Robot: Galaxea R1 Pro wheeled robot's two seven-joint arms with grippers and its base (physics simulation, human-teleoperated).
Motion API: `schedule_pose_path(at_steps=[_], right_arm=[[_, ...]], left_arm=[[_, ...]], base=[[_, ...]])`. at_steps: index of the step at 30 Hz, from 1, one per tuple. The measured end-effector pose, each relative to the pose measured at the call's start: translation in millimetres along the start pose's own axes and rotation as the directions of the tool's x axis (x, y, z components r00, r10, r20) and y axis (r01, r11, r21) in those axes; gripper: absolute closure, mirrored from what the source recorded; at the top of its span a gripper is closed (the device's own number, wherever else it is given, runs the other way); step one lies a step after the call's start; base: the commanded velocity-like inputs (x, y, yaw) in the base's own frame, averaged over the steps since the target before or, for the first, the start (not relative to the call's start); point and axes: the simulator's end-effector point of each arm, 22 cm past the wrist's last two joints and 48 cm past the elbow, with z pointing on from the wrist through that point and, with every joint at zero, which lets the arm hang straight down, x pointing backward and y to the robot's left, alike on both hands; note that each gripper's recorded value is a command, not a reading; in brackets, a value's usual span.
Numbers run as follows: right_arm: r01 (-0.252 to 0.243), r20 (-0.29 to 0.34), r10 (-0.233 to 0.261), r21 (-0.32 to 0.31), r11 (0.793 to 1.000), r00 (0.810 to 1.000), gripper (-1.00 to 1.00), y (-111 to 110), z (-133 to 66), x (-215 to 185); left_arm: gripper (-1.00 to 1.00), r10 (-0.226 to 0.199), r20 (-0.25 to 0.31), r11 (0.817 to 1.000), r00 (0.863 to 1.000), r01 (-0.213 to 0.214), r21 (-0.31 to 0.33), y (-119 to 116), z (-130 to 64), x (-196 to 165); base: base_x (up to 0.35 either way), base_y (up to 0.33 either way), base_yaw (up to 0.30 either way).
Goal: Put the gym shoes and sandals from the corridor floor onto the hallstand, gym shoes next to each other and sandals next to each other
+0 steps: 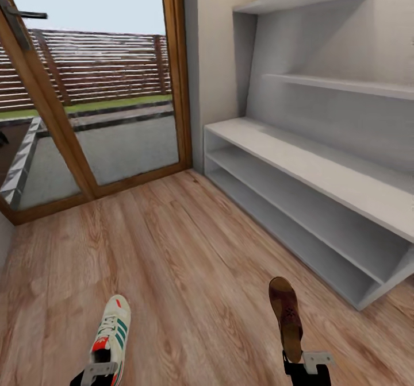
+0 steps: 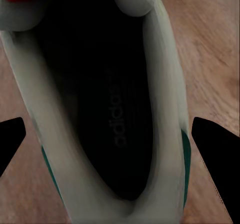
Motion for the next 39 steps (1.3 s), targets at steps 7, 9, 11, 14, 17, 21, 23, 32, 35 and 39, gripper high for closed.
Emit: schedule_pose_path(at_steps=[7, 9, 11, 14, 17, 21, 23, 32, 35, 39], right_arm=[[0.000, -0.001, 0.000, 0.000, 1.000, 1.000, 1.00, 0.0, -0.1, 0.4], [0.000, -0.001, 0.000, 0.000, 1.000, 1.000, 1.00, 0.0, -0.3, 0.8], [0.000, -0.001, 0.000, 0.000, 1.000, 1.000, 1.00, 0.1, -0.2, 0.5], [0.000, -0.001, 0.000, 0.000, 1.000, 1.000, 1.00, 0.1, -0.1, 0.5], [0.000, -0.001, 0.000, 0.000, 1.000, 1.000, 1.00, 0.1, -0.1, 0.4], [0.000, -0.001, 0.000, 0.000, 1.000, 1.000, 1.00, 0.1, -0.1, 0.4], [0.000, -0.001, 0.000, 0.000, 1.000, 1.000, 1.00, 0.0, 0.0, 0.3], [0.000, 0.000, 0.000, 0.000, 1.000, 1.000, 1.00, 0.0, 0.1, -0.1], [0.000, 0.000, 0.000, 0.000, 1.000, 1.000, 1.00, 0.0, 0.0, 0.1], [0.000, 0.000, 0.000, 0.000, 1.000, 1.000, 1.00, 0.0, 0.0, 0.2]], left_arm=[[1.00, 0.000, 0.000, 1.000, 1.000, 0.000, 0.000, 0.1, 0.0, 0.1], [1.00, -0.001, 0.000, 1.000, 1.000, 0.001, 0.000, 0.1, 0.0, 0.1], [1.00, 0.000, 0.000, 1.000, 1.000, 0.000, 0.000, 0.0, 0.0, 0.1], [1.00, 0.000, 0.000, 1.000, 1.000, 0.000, 0.000, 0.0, 0.0, 0.1], [1.00, 0.000, 0.000, 1.000, 1.000, 0.000, 0.000, -0.1, 0.0, 0.1], [1.00, 0.001, 0.000, 1.000, 1.000, -0.001, 0.001, -0.2, 0.0, 0.1], [1.00, 0.000, 0.000, 1.000, 1.000, 0.000, 0.000, -0.1, 0.0, 0.1], [1.00, -0.001, 0.000, 1.000, 1.000, 0.001, 0.000, 0.0, 0.0, 0.1], [1.00, -0.001, 0.001, 1.000, 1.000, 0.001, -0.001, 0.1, 0.1, -0.3], [1.00, -0.001, 0.001, 1.000, 1.000, 0.001, -0.001, 0.2, 0.1, -0.5]], base=[[0.302, 0.212, -0.265], [0.291, 0.225, -0.265], [0.285, 0.232, -0.265], [0.275, 0.239, -0.265], [0.257, 0.245, -0.265], [0.247, 0.246, -0.265], [0.244, 0.241, -0.265], [0.242, 0.231, -0.265], [0.233, 0.218, -0.265], [0.225, 0.223, -0.265]])
